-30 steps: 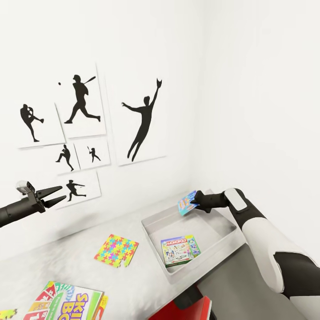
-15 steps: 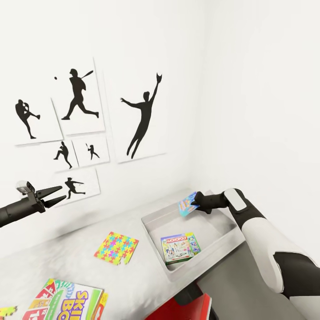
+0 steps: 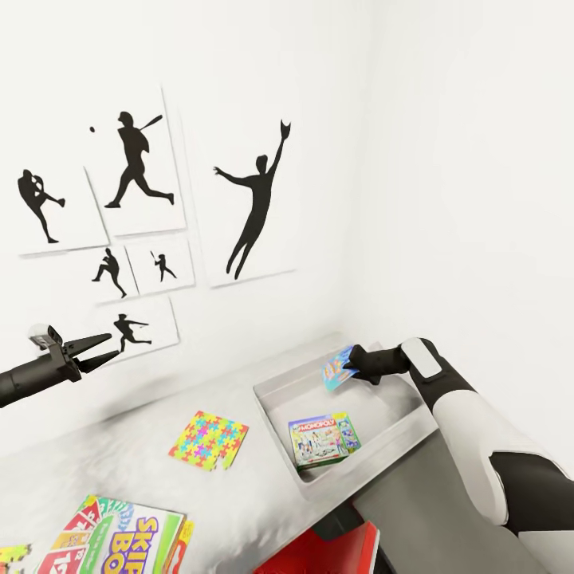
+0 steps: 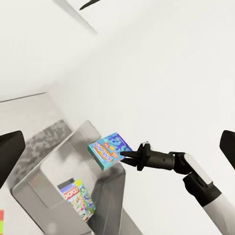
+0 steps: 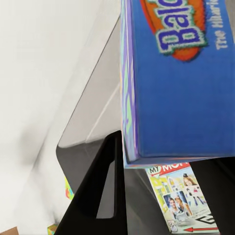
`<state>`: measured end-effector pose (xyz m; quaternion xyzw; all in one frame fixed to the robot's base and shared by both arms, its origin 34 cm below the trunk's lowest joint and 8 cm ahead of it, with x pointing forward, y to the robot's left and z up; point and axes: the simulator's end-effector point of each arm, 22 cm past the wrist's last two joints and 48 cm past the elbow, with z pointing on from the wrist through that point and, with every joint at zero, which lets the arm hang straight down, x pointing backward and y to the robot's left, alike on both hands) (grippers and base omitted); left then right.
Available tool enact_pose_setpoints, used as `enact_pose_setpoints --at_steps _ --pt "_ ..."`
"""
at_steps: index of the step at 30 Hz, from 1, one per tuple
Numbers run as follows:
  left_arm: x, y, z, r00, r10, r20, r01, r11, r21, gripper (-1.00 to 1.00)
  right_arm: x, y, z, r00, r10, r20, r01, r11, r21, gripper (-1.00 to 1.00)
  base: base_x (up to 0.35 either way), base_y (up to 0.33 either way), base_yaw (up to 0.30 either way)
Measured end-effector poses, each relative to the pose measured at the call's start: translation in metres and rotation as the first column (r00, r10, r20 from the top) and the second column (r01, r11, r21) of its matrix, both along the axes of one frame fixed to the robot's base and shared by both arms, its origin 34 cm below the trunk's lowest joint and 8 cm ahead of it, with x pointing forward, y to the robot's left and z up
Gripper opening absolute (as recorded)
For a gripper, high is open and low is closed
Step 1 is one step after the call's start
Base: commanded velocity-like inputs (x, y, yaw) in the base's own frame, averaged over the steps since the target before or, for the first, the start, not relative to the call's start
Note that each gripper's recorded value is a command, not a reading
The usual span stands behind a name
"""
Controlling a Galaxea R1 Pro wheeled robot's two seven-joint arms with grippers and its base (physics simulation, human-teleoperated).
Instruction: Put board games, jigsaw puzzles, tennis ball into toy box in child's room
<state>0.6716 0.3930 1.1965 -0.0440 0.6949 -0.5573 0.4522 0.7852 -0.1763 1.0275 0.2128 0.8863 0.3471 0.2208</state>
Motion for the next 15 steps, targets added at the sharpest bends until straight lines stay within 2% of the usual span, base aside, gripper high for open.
enact_pose_setpoints --at_steps 15 --pt "0.005 0.000 -0.014 1.000 0.001 -0.024 -0.001 1.000 -0.001 1.00 0.000 0.012 -0.016 1.000 0.012 -0.024 -0.012 1.000 0.010 -1.00 0.000 0.000 0.000"
